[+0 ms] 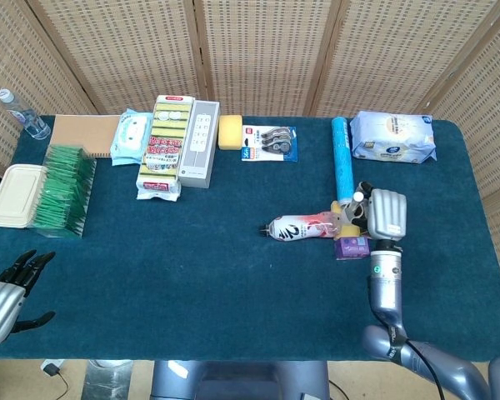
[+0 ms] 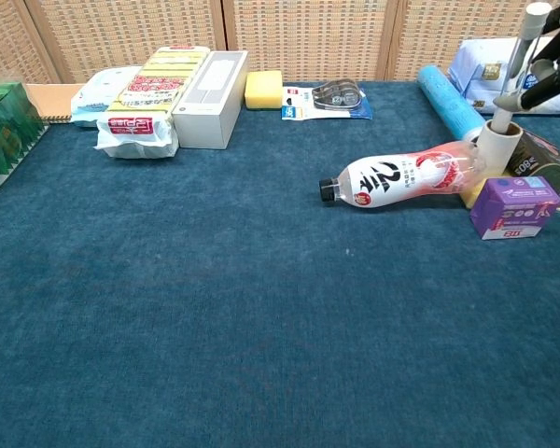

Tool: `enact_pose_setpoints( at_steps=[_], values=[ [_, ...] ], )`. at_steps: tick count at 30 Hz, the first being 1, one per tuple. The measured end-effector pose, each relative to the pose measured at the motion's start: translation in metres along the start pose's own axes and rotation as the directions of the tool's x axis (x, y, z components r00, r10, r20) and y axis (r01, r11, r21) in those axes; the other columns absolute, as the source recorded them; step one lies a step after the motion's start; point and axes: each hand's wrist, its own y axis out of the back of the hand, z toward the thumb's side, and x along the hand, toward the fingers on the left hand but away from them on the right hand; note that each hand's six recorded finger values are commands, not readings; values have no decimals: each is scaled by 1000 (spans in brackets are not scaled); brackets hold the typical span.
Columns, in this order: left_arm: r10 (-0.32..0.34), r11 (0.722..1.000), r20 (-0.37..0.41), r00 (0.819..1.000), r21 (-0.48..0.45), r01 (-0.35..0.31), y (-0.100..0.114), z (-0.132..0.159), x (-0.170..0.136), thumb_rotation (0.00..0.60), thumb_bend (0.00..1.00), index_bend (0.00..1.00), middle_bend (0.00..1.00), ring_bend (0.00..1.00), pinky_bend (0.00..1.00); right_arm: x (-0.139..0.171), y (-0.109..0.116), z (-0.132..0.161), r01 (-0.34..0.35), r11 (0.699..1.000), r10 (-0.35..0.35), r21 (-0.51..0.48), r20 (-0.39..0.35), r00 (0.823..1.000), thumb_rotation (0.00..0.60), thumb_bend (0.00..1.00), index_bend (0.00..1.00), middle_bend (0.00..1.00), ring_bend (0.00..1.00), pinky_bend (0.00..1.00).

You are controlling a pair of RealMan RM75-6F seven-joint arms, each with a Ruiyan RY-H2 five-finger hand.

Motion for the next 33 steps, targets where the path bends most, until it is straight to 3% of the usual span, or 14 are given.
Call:
enact_pose_setpoints(
  at_steps=[33],
  values=[
    [-3, 1000, 14, 1000, 2, 3, -1, 2, -3, 600, 114, 0, 156, 76, 285, 9, 49, 5, 27, 1000, -28, -1, -10, 1000, 600, 366, 807, 963, 1000, 903]
  ],
)
